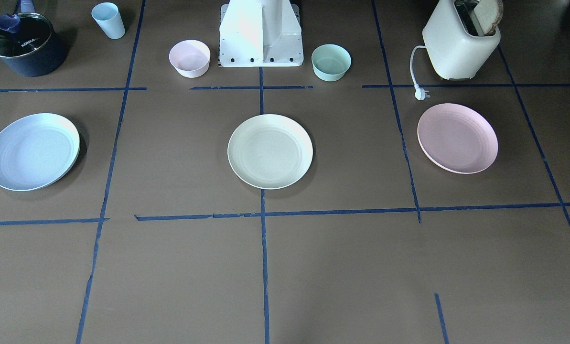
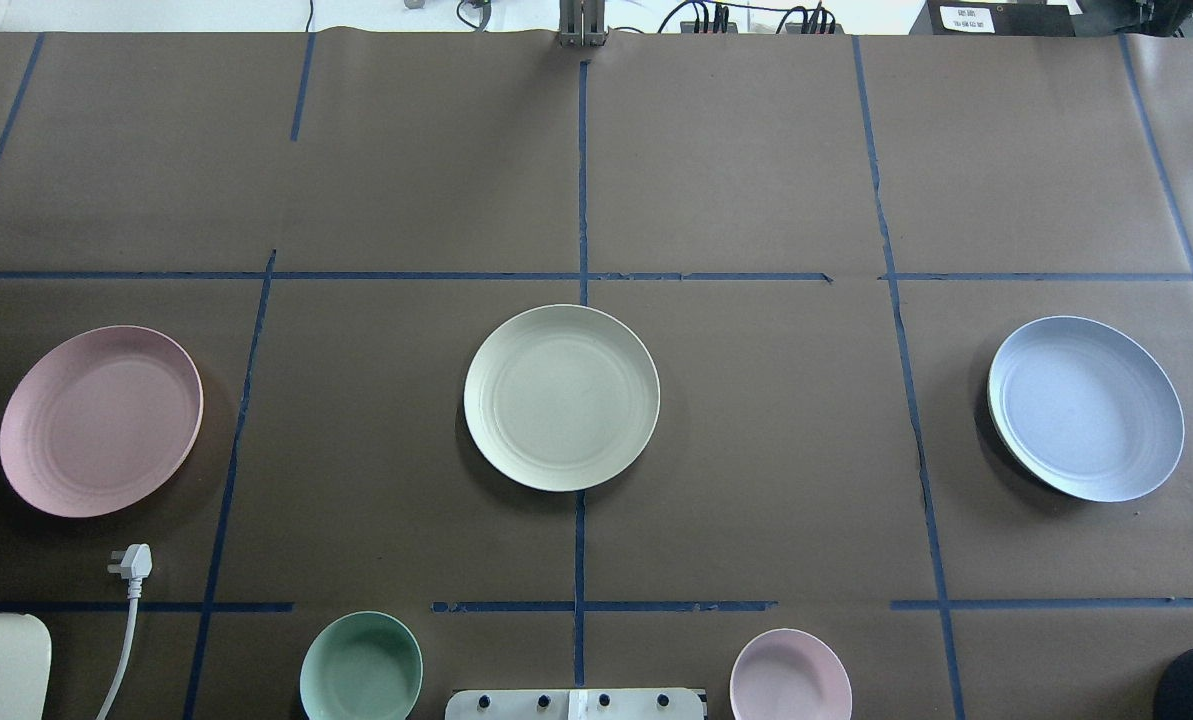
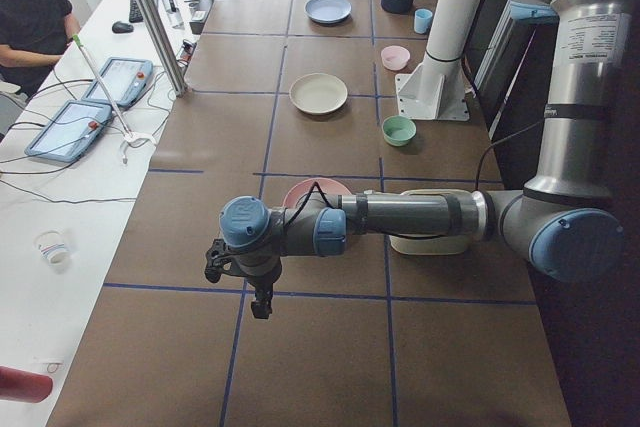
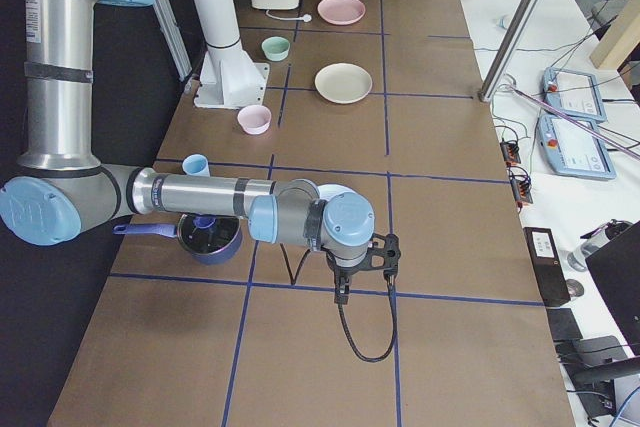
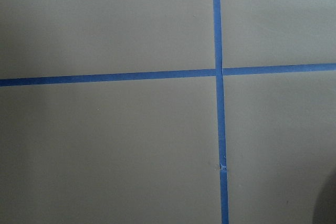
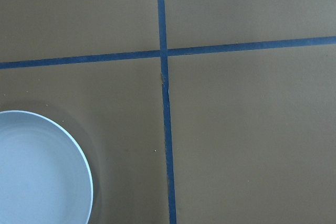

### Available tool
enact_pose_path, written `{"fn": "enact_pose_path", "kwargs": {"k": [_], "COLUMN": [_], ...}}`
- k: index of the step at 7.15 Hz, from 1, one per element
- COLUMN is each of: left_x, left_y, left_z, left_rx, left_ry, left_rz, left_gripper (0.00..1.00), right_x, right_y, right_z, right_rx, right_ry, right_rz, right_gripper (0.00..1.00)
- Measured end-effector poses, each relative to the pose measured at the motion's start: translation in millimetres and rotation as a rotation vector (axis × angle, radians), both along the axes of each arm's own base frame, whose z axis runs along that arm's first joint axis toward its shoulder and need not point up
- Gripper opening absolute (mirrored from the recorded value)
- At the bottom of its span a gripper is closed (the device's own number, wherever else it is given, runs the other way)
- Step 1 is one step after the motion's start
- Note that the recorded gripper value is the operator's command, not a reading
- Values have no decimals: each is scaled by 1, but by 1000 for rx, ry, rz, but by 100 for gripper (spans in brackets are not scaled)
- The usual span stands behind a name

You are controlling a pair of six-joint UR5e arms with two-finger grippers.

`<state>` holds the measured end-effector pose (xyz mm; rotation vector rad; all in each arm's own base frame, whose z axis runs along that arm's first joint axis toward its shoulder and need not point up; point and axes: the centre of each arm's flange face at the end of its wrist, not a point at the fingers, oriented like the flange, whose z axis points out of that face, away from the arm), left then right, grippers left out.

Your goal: Stack three plates with pink and blue

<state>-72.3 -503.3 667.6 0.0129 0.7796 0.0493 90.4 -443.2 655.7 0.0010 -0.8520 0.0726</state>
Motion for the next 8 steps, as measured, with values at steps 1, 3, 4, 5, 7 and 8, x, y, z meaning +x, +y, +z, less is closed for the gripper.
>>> {"fn": "enact_pose_path", "kwargs": {"k": [1, 3, 4, 5, 7, 8], "left_x": [0, 0, 0, 0, 1, 1], "left_y": [0, 0, 0, 0, 0, 0], "left_z": [0, 1, 1, 1, 1, 0], "left_rx": [-1, -2, -3, -3, -2, -1], "left_ry": [1, 3, 4, 5, 5, 5], "left_rz": [0, 0, 0, 0, 0, -1], "left_gripper": [100, 100, 100, 100, 100, 100], "right_x": [0, 0, 0, 0, 0, 0], "right_y": [0, 0, 0, 0, 0, 0], "right_z": [0, 0, 0, 0, -1, -3], "right_rx": [0, 0, 0, 1, 3, 5], "right_ry": [0, 0, 0, 0, 0, 0], "right_rz": [0, 0, 0, 0, 0, 0], "right_gripper": [100, 100, 100, 100, 100, 100]}}
